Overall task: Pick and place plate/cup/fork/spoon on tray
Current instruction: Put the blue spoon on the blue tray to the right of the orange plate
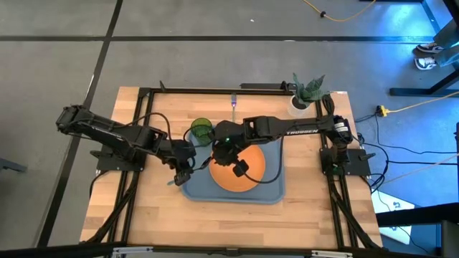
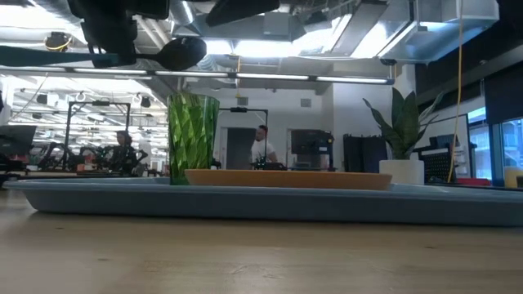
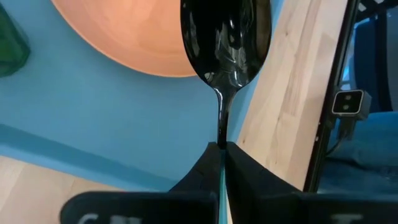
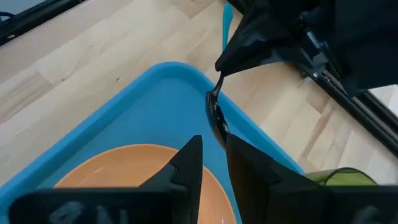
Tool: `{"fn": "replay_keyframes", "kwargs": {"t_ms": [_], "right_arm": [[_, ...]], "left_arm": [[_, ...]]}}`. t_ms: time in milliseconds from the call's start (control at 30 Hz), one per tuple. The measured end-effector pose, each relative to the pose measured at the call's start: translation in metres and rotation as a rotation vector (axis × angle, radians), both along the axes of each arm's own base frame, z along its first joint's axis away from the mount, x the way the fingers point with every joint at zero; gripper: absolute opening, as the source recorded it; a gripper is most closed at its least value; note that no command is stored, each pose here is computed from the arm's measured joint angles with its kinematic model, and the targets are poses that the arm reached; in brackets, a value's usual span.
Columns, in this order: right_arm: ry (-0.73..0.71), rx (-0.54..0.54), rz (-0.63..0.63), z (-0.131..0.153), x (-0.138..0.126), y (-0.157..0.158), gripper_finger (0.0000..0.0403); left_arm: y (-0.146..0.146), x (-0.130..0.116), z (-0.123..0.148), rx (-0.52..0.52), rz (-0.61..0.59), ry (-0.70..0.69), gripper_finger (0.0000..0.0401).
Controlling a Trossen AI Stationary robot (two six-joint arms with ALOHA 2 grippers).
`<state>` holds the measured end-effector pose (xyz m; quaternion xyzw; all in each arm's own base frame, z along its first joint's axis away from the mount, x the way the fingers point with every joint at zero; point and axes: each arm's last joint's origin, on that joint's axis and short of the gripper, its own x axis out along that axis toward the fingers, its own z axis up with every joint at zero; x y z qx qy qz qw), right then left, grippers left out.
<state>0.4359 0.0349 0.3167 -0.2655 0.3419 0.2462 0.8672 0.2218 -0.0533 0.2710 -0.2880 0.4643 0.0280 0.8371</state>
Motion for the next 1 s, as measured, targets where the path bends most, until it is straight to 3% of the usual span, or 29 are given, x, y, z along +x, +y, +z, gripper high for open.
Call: {"fn": "replay_keyframes", "kwargs": {"t_ms": [1000], "right_arm": [[-0.005,-0.092,0.095,-0.017,0.01,-0.001,0.0078]], "left_arm": [[-0.002,0.003,0.002,-0.036,-0.023,-0.031,0.0]]}}
